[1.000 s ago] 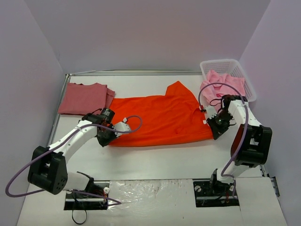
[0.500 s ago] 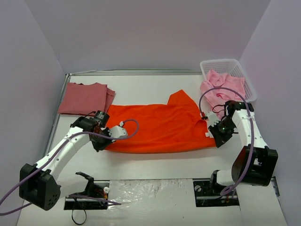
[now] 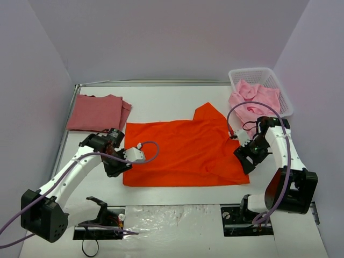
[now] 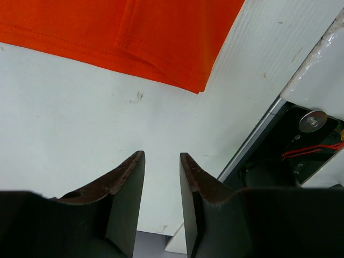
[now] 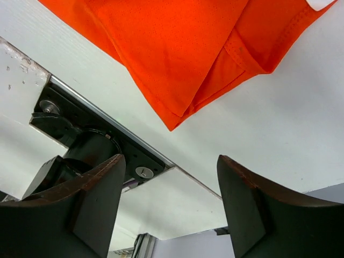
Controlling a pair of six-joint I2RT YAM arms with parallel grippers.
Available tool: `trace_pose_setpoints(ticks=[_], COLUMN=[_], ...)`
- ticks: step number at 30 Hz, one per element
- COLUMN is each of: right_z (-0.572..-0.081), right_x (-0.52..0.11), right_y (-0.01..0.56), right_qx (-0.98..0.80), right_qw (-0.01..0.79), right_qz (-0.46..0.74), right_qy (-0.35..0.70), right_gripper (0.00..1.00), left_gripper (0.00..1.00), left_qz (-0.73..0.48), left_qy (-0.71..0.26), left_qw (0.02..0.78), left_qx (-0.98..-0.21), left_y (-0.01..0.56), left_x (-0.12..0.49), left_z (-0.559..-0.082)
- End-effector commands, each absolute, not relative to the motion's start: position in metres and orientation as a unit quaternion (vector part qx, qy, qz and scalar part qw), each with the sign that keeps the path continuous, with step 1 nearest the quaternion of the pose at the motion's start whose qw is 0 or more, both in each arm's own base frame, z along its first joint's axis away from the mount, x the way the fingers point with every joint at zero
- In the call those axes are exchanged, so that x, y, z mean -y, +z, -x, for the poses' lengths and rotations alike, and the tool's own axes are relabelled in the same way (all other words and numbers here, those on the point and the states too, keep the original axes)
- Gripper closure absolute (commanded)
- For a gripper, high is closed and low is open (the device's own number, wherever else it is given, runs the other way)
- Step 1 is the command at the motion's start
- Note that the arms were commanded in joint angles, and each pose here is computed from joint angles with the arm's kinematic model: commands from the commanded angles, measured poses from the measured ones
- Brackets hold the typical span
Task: Fold and stack the t-shirts
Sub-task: Fold the flattened tshirt in 1/3 of the way
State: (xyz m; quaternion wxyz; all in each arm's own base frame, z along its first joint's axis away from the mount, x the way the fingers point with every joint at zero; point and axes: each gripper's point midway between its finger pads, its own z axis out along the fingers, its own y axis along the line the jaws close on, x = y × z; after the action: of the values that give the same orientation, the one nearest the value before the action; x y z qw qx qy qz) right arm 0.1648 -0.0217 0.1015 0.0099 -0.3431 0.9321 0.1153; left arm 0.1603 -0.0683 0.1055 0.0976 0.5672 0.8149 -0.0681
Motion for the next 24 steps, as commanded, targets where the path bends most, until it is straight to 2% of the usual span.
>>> trace_pose_setpoints(ticks=[1, 3, 9, 13, 18, 22, 24], right_z=[-0.149, -0.153, -0.183, -0.234, -0.293, -0.335, -0.355], right_x=[0.023, 0.024, 0.025, 0.013, -0.008, -0.020, -0.028], right_y=[0.107, 0.107, 0.115, 0.136, 0.139, 0.133, 0.124], right_qx=[-0.929, -0.928, -0.931, -0.927, -0.916, -0.914, -0.913], right_qw=[-0.021, -0.020, 0.014, 0.081, 0.117, 0.121, 0.114], right_qz=[0.347, 0.349, 0.347, 0.340, 0.326, 0.323, 0.324], right_qy=[0.125, 0.124, 0.116, 0.140, 0.200, 0.216, 0.219], right_gripper=[0.34, 0.31, 0.31, 0.32, 0.34, 0.36, 0.36], left_gripper=[0.69, 0.69, 0.70, 0.70, 0.70, 0.69, 0.69], left_qz=[-0.585, -0.584, -0.559, -0.512, -0.429, -0.364, -0.359], left_qy=[-0.068, -0.069, -0.044, -0.040, -0.079, -0.078, -0.073], left_qw=[0.105, 0.106, 0.157, 0.236, 0.325, 0.351, 0.343], left_qx=[-0.801, -0.802, -0.813, -0.825, -0.839, -0.859, -0.865], left_y=[0.118, 0.118, 0.125, 0.139, 0.171, 0.170, 0.162], left_x=[0.071, 0.073, 0.082, 0.101, 0.115, 0.109, 0.106], left_z=[-0.166, -0.169, -0.205, -0.251, -0.319, -0.384, -0.400])
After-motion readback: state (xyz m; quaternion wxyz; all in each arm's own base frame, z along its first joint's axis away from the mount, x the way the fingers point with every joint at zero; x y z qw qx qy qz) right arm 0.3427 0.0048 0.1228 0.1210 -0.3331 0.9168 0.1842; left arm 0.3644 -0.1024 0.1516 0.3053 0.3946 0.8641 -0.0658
